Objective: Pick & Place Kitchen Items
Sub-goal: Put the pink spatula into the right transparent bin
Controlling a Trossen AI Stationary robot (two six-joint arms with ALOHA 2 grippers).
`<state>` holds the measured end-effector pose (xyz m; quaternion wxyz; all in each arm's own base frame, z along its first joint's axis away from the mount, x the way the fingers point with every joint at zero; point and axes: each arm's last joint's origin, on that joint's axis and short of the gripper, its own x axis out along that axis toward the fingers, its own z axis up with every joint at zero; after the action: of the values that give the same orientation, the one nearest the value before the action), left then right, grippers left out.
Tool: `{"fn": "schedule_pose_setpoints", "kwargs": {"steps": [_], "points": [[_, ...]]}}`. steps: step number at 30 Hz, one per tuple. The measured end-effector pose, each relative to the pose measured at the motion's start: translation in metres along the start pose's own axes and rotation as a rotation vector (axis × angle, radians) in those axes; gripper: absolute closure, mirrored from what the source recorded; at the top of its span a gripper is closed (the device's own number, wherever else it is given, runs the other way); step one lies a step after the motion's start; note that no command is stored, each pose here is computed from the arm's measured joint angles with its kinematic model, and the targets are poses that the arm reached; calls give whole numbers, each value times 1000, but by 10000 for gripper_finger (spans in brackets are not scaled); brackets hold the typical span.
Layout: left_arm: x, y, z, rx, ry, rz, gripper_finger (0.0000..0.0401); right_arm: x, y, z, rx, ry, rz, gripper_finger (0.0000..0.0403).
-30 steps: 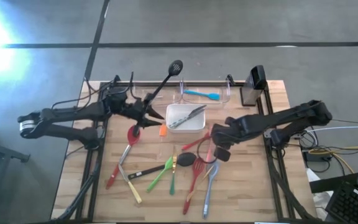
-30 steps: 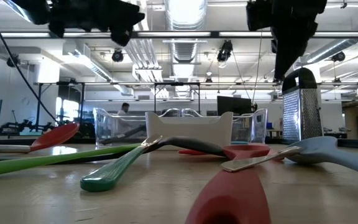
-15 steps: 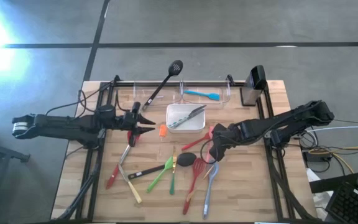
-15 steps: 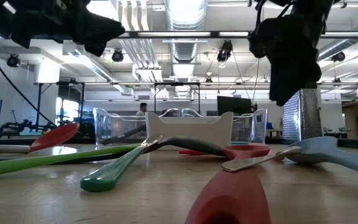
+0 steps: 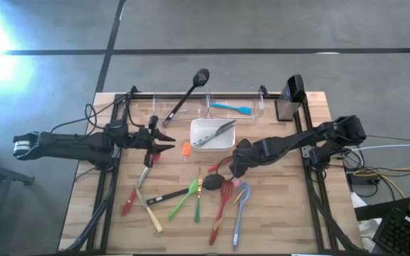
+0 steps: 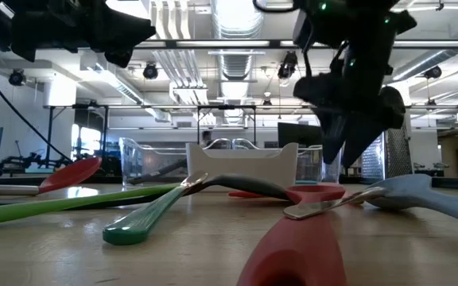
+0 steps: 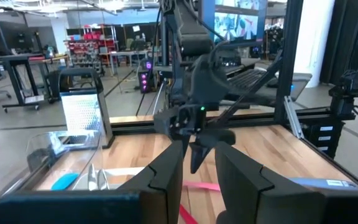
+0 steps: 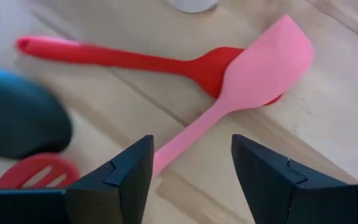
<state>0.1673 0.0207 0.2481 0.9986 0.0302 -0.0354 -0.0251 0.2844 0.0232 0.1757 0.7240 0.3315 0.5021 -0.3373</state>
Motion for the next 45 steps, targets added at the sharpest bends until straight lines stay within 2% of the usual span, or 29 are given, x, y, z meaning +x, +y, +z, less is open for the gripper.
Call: {"fn": "schedule_pose_setpoints", "kwargs": {"steps": [9, 21, 25, 37, 45], "points": [[0, 0, 0, 4, 3, -1, 302, 28, -3, 5, 72, 34, -84, 192], [0, 0, -1, 2, 13, -1, 302, 54, 0, 1, 86, 50, -146, 199], [0, 0, -2, 2, 16, -2, 302, 55, -1, 1, 102, 36, -157, 231], [0, 0, -2, 1, 16, -2, 302, 53, -1, 3, 142, 1, -152, 376], [0, 0, -2, 1, 17, -2, 302, 35, -4, 8, 143, -101, -152, 386]]}}
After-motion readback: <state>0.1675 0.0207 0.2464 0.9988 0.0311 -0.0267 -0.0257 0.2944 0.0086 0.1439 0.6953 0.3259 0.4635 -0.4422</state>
